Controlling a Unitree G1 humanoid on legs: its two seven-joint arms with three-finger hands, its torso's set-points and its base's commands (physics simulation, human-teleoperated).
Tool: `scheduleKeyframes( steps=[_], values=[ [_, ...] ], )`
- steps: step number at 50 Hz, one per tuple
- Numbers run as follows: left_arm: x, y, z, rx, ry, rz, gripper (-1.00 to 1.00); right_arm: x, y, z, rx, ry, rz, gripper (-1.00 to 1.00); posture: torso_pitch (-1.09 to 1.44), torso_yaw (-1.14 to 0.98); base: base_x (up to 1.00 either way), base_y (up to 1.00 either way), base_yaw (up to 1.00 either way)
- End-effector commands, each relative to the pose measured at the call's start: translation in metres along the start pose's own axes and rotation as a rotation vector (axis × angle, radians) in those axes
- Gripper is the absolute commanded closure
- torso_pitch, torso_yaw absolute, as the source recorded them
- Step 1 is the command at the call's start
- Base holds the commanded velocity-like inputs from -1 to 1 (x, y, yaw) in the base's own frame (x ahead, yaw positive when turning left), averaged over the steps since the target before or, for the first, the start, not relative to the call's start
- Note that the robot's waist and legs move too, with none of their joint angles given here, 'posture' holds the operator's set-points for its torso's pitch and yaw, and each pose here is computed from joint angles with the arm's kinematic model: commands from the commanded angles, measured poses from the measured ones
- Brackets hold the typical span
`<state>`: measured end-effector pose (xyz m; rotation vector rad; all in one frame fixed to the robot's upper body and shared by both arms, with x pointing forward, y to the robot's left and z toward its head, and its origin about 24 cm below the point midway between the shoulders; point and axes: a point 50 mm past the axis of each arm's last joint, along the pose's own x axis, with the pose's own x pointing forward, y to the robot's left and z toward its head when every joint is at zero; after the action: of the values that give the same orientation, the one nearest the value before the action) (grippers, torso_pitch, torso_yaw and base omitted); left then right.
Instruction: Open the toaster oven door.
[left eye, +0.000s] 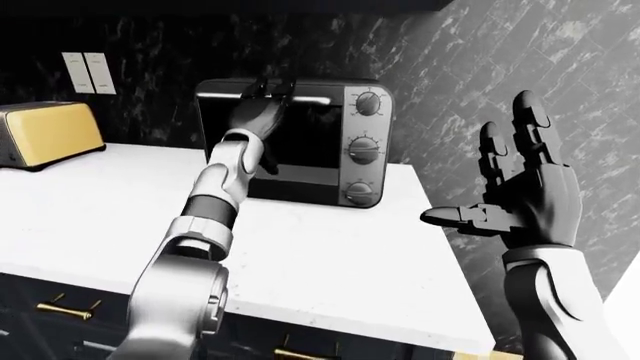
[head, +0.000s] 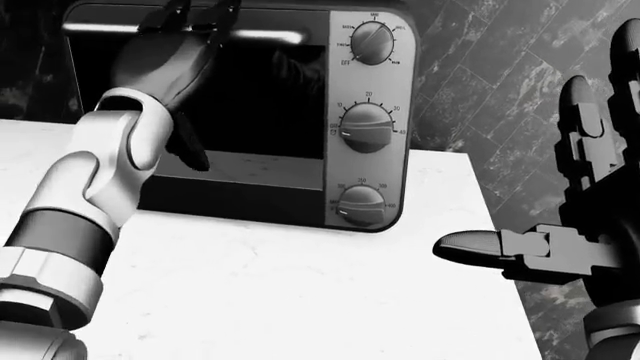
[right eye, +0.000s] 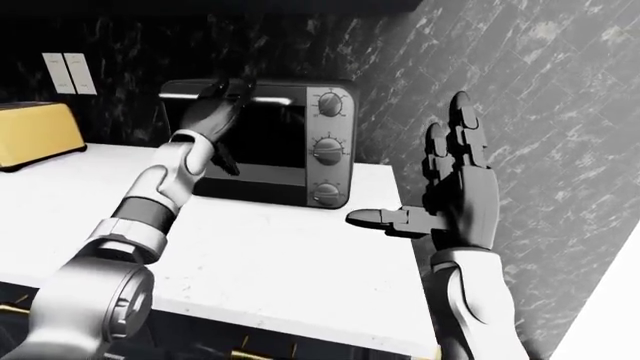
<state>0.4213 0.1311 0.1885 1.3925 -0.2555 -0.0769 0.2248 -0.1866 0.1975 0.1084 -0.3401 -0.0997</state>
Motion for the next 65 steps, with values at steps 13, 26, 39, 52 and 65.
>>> scheduleKeyframes(
  steps=[13,26,39,52,65],
  values=[
    [0.001,0.005,0.0,-0.006,-0.008,-0.025,0.26,0.001,0.004,0.011,0.01,-0.067,0.016,-1.0,-0.54,0.0,0.0,0.0,0.0],
    [-0.013,0.012,-0.014,-0.028,0.07,-0.002,0.48,0.0,0.002,0.012,0.012,-0.068,0.012,-1.0,-0.54,0.0,0.0,0.0,0.0],
    [-0.053,0.039,-0.002,-0.054,0.035,0.027,0.4,-0.001,0.001,0.014,0.011,-0.069,0.009,-1.0,-0.54,0.0,0.0,0.0,0.0],
    [-0.08,0.047,-0.003,-0.041,0.048,0.01,0.1,-0.001,0.0,0.012,0.012,-0.069,0.006,-1.0,-0.54,0.0,0.0,0.0,0.0],
    [-0.116,0.047,-0.001,-0.004,0.061,-0.049,-0.15,-0.002,0.0,0.012,0.013,-0.067,0.008,-1.0,-0.54,0.0,0.0,0.0,0.0]
  ],
)
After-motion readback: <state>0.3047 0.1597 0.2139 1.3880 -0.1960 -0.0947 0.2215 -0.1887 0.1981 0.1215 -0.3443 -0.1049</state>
